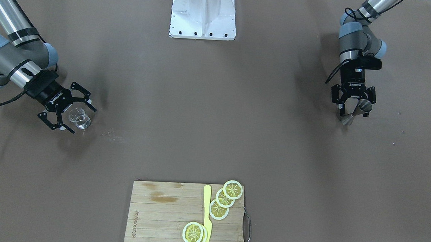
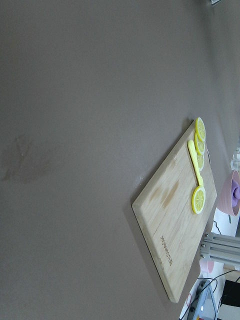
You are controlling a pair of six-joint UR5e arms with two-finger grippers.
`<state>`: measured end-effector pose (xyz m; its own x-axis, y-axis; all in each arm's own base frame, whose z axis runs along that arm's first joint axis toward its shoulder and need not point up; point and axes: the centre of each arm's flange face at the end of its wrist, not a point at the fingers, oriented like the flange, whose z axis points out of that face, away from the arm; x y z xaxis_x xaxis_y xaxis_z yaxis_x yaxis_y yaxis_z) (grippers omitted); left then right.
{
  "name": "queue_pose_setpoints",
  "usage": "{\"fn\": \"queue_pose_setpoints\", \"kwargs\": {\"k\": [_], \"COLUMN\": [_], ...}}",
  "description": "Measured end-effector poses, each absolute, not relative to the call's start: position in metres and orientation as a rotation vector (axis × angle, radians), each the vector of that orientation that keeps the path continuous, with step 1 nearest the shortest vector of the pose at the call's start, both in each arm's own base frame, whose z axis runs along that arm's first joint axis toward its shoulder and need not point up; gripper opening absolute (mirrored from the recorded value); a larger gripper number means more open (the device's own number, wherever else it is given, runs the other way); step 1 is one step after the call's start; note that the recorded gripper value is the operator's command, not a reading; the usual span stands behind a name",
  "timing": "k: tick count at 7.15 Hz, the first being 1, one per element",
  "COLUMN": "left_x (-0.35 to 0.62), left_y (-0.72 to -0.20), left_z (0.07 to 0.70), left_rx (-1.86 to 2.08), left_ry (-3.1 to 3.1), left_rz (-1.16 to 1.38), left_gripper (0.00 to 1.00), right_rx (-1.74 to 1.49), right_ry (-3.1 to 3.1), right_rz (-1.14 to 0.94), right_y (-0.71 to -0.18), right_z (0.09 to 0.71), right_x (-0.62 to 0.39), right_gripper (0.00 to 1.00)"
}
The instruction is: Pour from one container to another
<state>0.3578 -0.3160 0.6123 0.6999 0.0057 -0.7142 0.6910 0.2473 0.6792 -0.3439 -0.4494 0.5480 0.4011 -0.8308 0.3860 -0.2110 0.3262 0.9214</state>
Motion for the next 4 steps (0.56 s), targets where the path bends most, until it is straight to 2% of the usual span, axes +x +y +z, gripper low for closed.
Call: {"fn": "queue_pose_setpoints", "kwargs": {"k": [1,3,4], "left_x": [0.358,0.357,0.356], "left_y": [-0.316,-0.316,-0.316], "left_z": [0.612,0.612,0.612], "left_rx": [1.248,1.248,1.248], "left_ry": [0.679,0.683,0.688], "left_rz": [-0.519,-0.522,-0.525], "left_gripper": [0.21,0.07,0.04], "right_rx": [1.200,1.188,1.187], "right_ry": [-1.123,-1.121,-1.125], "right_rz": [-0.539,-0.537,-0.535], "right_y": [-0.448,-0.443,-0.440], "right_z": [0.548,0.557,0.561], "right_x": [-0.343,-0.338,-0.335], "right_gripper": [0.90,0.86,0.81]}}
